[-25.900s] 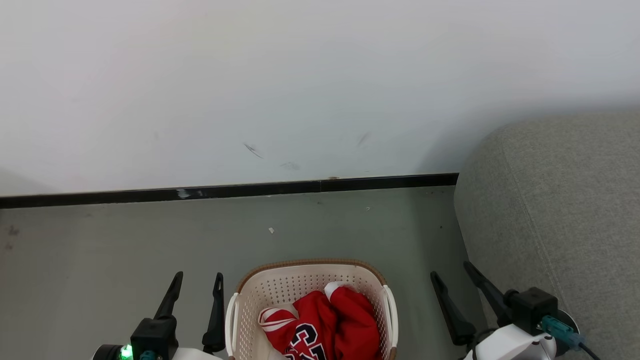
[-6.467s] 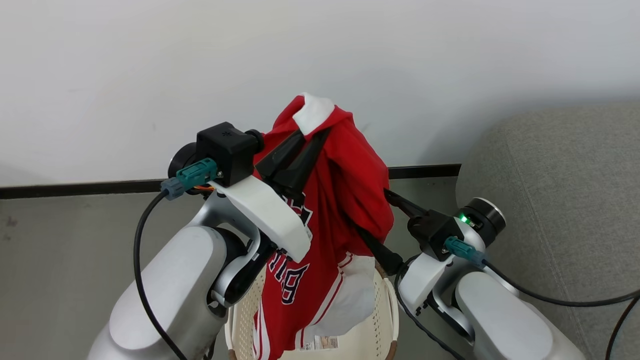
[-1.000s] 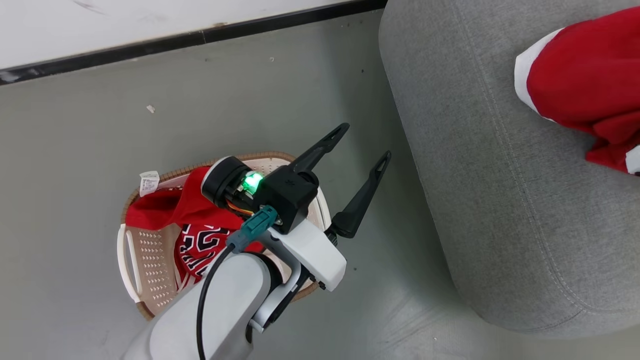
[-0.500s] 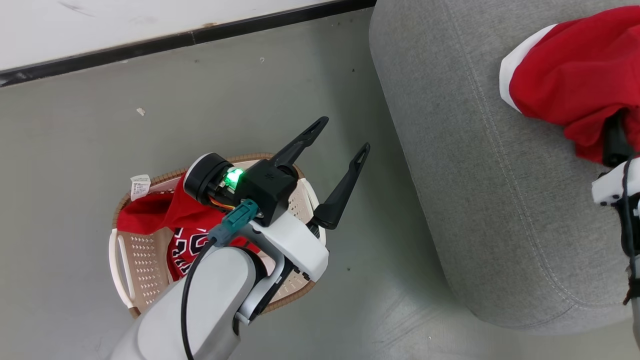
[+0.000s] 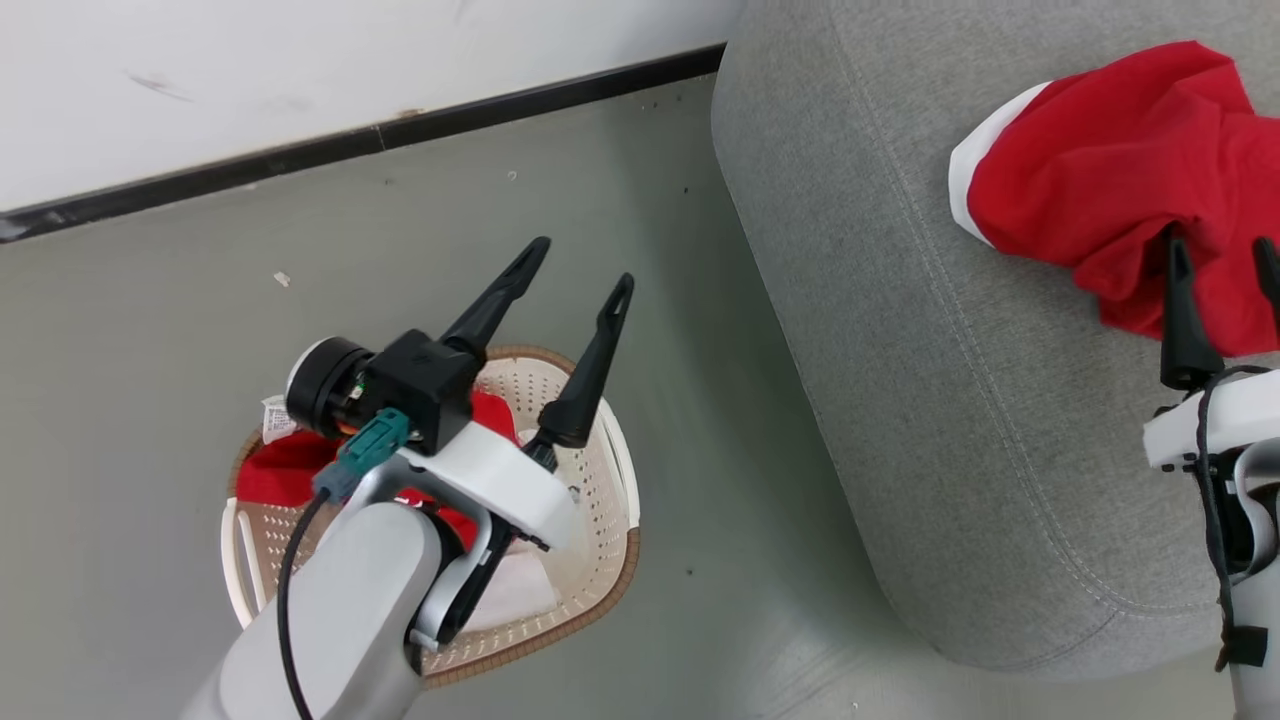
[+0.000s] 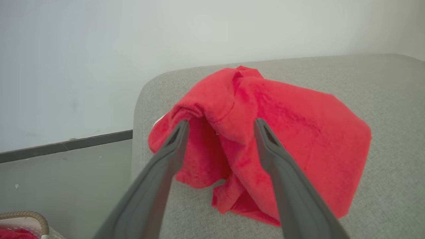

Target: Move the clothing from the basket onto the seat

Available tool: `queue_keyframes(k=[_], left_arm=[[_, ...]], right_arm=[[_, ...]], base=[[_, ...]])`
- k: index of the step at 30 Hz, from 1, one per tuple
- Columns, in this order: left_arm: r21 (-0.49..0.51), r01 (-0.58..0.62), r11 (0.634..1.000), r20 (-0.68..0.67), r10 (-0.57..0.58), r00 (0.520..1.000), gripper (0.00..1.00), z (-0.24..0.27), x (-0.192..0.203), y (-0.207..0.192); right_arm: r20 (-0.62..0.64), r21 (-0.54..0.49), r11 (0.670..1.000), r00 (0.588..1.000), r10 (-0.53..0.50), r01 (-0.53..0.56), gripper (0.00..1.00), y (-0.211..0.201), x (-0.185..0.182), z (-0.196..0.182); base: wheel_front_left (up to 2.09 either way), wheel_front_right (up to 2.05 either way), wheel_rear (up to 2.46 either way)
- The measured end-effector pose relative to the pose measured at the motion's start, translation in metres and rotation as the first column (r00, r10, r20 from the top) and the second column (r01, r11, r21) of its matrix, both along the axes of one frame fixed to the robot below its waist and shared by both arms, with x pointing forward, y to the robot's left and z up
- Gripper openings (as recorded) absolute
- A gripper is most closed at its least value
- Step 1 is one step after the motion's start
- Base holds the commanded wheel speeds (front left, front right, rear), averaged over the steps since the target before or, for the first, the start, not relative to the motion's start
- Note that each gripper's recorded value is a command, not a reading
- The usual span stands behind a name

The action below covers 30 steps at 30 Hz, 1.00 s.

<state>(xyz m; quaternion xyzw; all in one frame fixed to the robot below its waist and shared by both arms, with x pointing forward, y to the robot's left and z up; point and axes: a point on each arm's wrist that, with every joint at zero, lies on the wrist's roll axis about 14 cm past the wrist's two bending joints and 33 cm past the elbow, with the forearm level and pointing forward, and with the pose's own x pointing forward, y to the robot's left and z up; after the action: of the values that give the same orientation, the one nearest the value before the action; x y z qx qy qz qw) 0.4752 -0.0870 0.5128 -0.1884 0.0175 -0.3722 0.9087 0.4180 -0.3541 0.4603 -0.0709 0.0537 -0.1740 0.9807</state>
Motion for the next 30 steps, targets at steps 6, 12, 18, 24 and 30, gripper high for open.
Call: queue_keyframes(k=[6, 12, 18, 24, 30], left_arm=[[0.026, -0.092, 0.995, 0.007, 0.092, 0.996, 1.0, -0.005, 0.004, 0.026], [0.029, -0.241, 0.97, 0.005, 0.241, 0.97, 1.0, -0.009, 0.009, 0.065], [0.079, -0.383, 0.92, -0.003, 0.384, 0.923, 1.0, -0.018, 0.007, 0.109], [0.118, -0.502, 0.857, -0.024, 0.508, 0.861, 1.0, -0.026, -0.003, 0.152], [0.158, -0.608, 0.778, -0.014, 0.618, 0.786, 1.0, -0.028, -0.015, 0.197]], right_arm=[[0.091, -0.041, 0.997, 0.993, 0.07, -0.067, 1.0, 0.021, 0.01, 0.034], [0.152, -0.058, 0.987, 0.976, 0.157, -0.149, 1.0, 0.051, 0.018, 0.056], [0.188, -0.089, 0.966, 0.948, 0.257, -0.244, 1.0, 0.084, 0.027, 0.073], [0.214, -0.11, 0.934, 0.91, 0.355, -0.339, 1.0, 0.121, 0.033, 0.085], [0.236, -0.117, 0.898, 0.866, 0.44, -0.424, 1.0, 0.157, 0.034, 0.093]], base=[[0.0, 0.0, 0.0], [0.0, 0.0, 0.0], [0.0, 0.0, 0.0], [0.0, 0.0, 0.0], [0.0, 0.0, 0.0]])
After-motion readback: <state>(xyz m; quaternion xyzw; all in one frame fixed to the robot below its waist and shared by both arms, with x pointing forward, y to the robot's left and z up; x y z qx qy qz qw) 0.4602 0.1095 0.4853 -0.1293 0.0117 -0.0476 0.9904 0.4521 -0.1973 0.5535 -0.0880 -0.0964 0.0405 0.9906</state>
